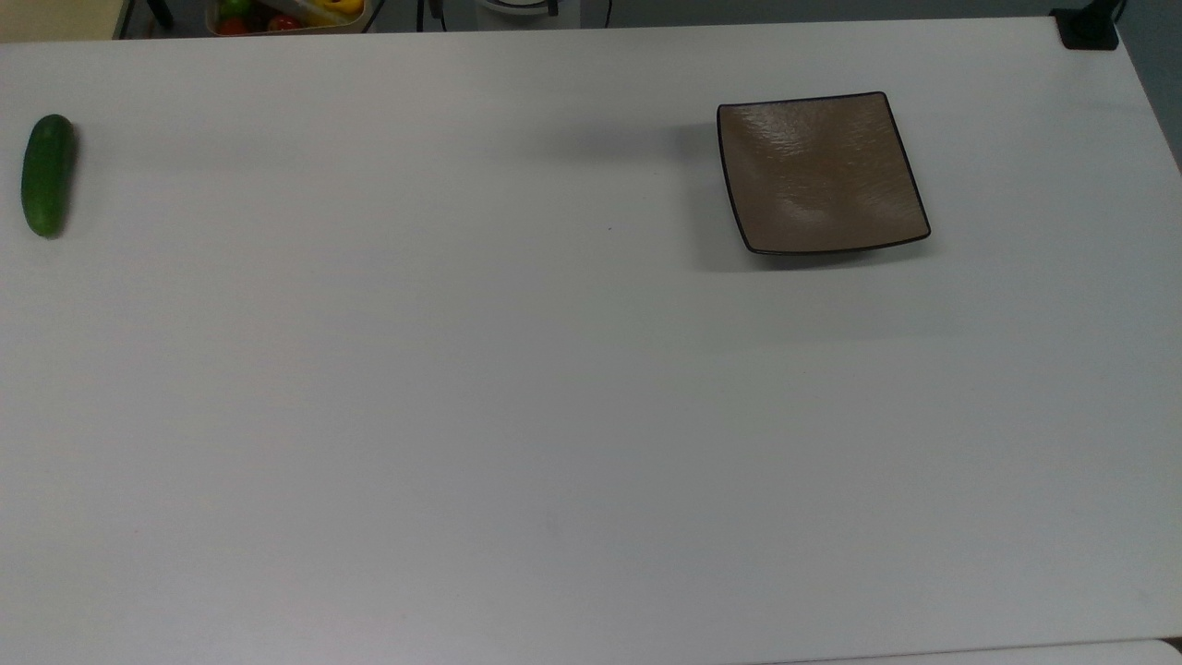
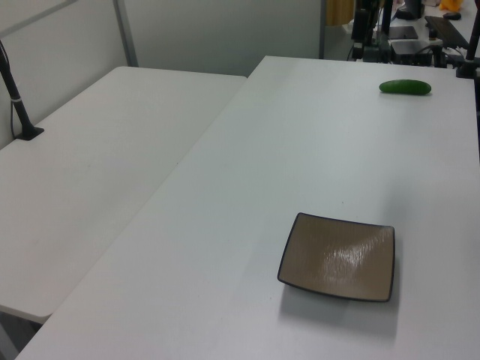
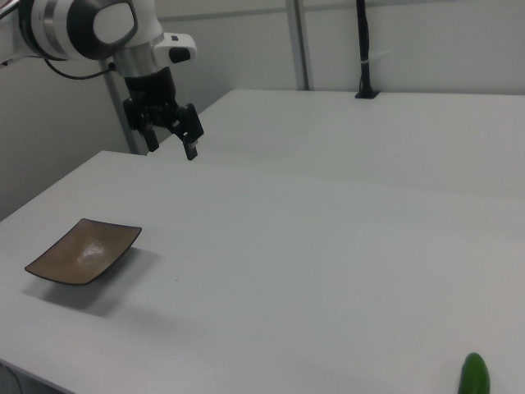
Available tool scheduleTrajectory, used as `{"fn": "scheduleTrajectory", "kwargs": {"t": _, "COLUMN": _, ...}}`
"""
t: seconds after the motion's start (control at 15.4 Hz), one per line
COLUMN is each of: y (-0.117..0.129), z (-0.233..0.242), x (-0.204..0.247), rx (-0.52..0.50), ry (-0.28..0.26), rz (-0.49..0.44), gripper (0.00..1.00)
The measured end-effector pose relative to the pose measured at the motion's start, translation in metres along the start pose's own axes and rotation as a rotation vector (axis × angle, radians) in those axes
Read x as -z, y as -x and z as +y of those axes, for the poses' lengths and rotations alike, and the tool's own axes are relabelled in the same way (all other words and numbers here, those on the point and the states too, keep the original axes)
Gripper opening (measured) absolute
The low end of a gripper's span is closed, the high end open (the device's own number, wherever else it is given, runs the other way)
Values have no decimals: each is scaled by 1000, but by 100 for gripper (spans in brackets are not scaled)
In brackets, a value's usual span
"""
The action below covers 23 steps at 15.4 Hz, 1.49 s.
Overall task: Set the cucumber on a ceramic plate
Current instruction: 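Move the open gripper over the green cucumber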
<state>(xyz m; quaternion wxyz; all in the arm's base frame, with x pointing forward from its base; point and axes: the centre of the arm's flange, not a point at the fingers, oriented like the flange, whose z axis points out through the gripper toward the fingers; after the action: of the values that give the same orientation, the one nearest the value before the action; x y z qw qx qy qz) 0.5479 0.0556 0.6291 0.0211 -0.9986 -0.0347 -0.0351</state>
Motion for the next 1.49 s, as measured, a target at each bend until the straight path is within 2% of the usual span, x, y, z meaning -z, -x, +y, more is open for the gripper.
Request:
{"fn": "scheduleTrajectory", "kwargs": {"t": 1.1, "y": -7, "z": 23, "x": -5, "rx": -41, "ry": 5, "rz": -4, "gripper": 100}}
{"fn": "scheduleTrajectory", "kwargs": {"t": 1.3, "y": -8, "z": 32, "x": -6, "rx": 48, "ry": 6, "rz": -7, "gripper": 100}}
{"fn": "scheduleTrajectory", "kwargs": {"t": 1.49, "y": -7, "z": 76, "x": -14, "rx": 176, "ry": 9, "rz": -23, "gripper": 100}}
